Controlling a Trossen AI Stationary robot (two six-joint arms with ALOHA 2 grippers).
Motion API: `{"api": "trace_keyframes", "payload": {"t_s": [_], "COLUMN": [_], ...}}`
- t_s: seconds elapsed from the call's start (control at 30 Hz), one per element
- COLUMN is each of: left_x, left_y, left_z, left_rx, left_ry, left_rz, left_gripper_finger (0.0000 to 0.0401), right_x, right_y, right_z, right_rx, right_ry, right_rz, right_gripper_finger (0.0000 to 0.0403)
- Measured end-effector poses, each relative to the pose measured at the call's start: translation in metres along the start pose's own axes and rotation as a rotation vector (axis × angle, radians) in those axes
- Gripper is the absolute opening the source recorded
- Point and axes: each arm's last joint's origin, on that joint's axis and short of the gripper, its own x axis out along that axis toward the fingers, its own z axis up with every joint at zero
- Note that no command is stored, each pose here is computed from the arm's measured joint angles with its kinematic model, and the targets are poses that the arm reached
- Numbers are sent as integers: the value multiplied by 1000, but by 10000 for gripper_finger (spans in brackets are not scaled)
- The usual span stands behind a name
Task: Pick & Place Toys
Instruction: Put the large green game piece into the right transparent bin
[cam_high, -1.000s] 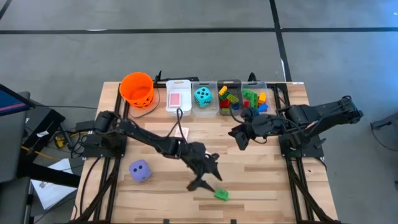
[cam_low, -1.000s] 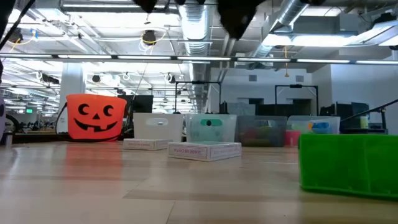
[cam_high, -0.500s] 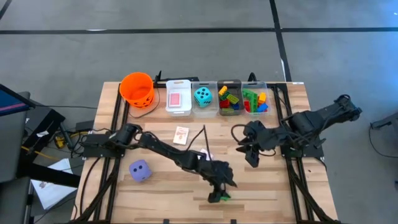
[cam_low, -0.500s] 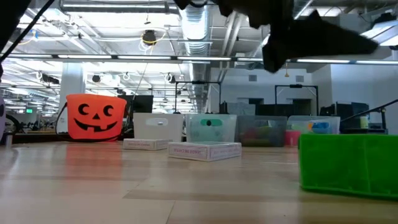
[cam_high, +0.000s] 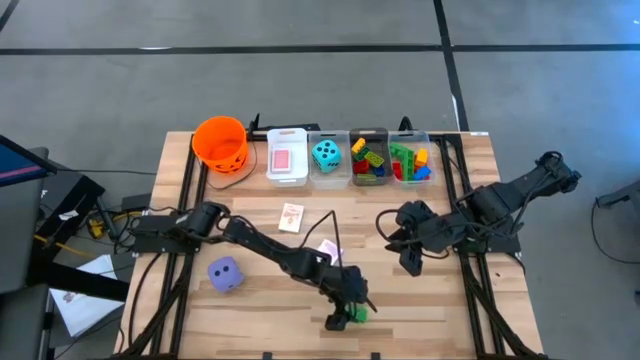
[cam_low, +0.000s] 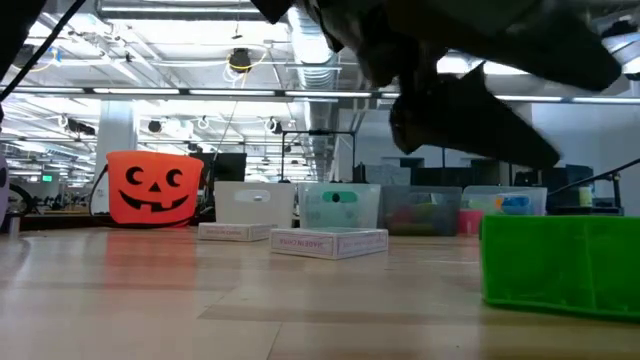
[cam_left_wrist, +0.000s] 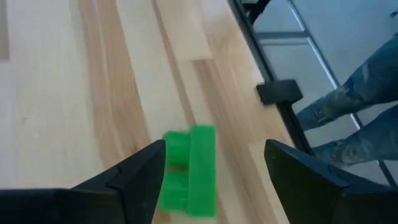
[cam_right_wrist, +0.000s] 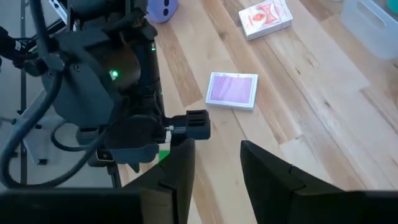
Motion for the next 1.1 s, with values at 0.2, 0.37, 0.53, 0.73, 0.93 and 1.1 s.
{"api": "trace_keyframes", "payload": {"t_s": [0.2, 0.37, 0.53, 0.73, 0.93, 1.1], "left_x": [14, 26, 33, 33, 34, 34], "left_y": [7, 9, 7, 5, 3, 3], "left_z": [-12, -18, -28, -36, -42, -43], "left_rx": [-8, -8, -8, -10, -8, -12], "left_ry": [36, 29, 68, 83, 97, 104], "left_rz": [9, 7, 8, 13, 20, 26], "left_gripper_finger": [279, 282, 282, 282, 258, 185], "right_x": [0, 0, 0, 0, 0, 0], "right_y": [0, -1, -2, -2, -2, -2], "right_z": [0, -1, -2, -2, -2, -2], "right_rx": [-1, -5, -7, -8, -8, 5], "right_ry": [3, 10, 16, 17, 17, 17], "right_rz": [-3, -11, -18, -20, -20, -20], "right_gripper_finger": [125, 125, 125, 125, 125, 125]}}
